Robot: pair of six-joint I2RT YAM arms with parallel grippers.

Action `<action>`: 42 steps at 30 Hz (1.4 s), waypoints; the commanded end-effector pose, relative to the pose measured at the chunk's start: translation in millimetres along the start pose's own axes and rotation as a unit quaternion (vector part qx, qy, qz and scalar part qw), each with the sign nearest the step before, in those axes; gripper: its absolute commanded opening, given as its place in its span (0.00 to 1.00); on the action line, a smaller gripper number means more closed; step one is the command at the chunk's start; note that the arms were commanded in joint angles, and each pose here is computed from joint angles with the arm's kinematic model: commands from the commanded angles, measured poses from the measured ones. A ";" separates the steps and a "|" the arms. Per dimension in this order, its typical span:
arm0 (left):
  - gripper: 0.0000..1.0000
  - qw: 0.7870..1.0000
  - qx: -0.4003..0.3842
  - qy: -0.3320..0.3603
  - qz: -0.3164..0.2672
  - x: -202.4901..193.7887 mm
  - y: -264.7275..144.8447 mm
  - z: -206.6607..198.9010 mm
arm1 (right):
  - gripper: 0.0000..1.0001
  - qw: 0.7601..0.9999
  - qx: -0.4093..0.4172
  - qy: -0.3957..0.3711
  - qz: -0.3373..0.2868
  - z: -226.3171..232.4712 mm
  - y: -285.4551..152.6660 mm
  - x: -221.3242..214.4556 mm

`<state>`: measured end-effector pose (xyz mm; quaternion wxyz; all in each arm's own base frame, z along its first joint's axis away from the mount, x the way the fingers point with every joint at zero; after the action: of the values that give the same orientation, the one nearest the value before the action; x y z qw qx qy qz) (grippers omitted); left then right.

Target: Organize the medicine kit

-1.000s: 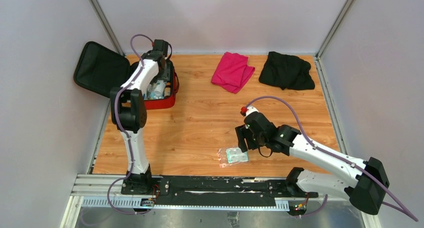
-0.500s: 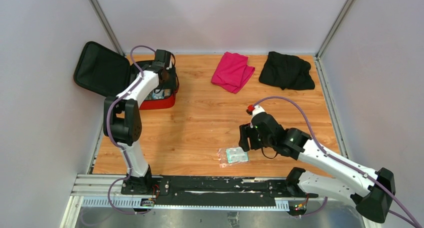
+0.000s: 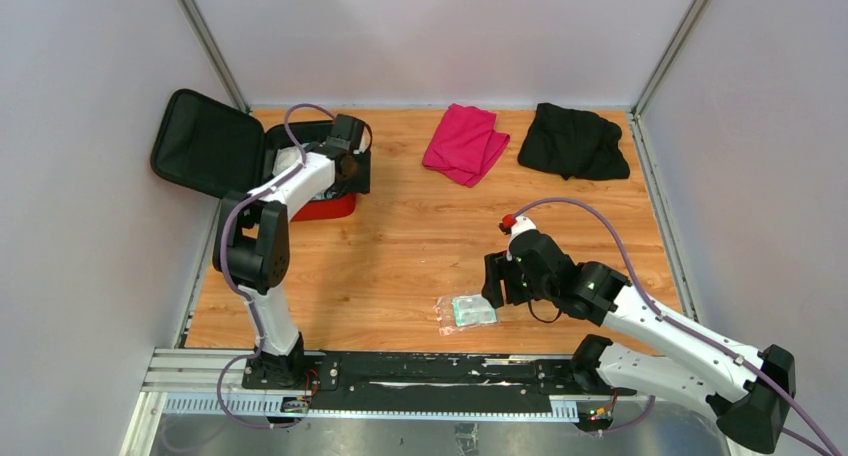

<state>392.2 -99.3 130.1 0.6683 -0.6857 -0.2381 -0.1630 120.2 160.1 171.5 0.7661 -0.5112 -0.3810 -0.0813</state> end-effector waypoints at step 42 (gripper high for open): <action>0.64 0.963 -0.229 -0.032 -0.142 -127.3 -160.6 -93.8 | 0.73 0.990 -0.075 0.103 0.064 -14.9 33.2 -41.3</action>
<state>213.7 -241.4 212.3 0.4328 -0.8054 -0.2687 -0.3032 110.3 146.7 117.5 0.7625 -0.5805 -0.2648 -0.1075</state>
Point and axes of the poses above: each gripper's point midway between its finger pads, its own y axis out along the fingers, its own z axis along the line the jaws close on, x = y × z, the point moved 6 cm from there along -y, back along the fingers, and after that the axes turned 6 degrees about -y, right-handed, at the moved point
